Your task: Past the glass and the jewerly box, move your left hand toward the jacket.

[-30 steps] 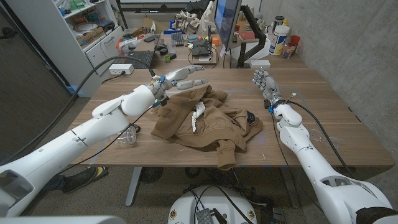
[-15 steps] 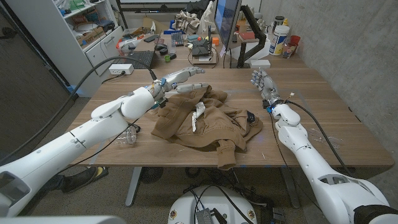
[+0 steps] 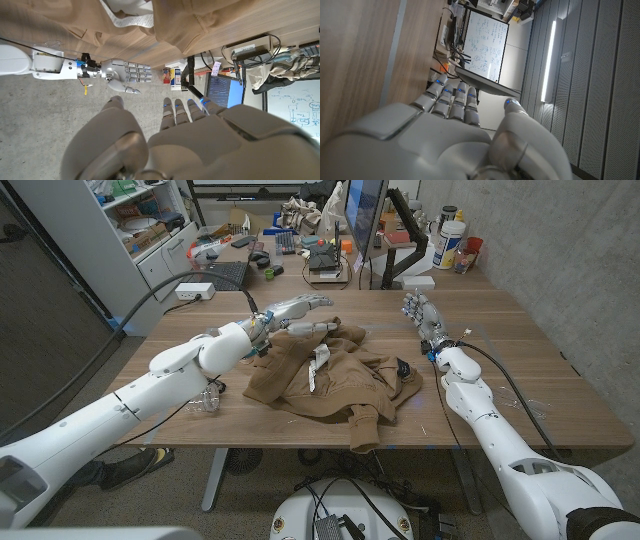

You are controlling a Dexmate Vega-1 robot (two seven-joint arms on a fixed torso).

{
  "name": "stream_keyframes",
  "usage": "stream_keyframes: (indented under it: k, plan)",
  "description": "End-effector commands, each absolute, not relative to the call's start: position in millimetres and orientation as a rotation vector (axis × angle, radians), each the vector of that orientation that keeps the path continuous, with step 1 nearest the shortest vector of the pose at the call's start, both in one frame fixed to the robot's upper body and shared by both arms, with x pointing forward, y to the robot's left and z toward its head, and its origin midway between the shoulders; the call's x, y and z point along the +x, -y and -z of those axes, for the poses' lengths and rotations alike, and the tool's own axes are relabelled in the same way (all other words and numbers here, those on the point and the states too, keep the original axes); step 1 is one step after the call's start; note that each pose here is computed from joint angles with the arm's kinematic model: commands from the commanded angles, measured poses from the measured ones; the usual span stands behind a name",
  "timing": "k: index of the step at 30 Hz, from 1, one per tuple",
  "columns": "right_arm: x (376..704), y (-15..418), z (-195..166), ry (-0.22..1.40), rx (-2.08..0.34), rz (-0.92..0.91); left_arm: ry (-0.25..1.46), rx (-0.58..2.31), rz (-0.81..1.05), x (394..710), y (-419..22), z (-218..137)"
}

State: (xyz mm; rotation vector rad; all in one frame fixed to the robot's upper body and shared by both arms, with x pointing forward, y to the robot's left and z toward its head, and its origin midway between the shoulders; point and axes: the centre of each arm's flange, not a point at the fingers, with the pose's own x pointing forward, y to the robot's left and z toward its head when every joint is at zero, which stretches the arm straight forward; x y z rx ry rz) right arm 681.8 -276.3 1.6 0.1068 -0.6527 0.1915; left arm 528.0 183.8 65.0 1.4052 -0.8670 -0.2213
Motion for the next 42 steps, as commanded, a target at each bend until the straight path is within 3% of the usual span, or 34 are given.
stream_keyframes:
  k: [1, 42]
  plan:
    - [683.5, 276.8, 0.0, 0.65, 0.112, -0.189, 0.82, 1.466, 0.248, 532.7, -178.6, -56.9]
    - [692.0, 270.2, 1.0, 0.636, 0.11, -0.193, 0.732, 1.517, 0.28, 545.6, -177.4, -43.9]
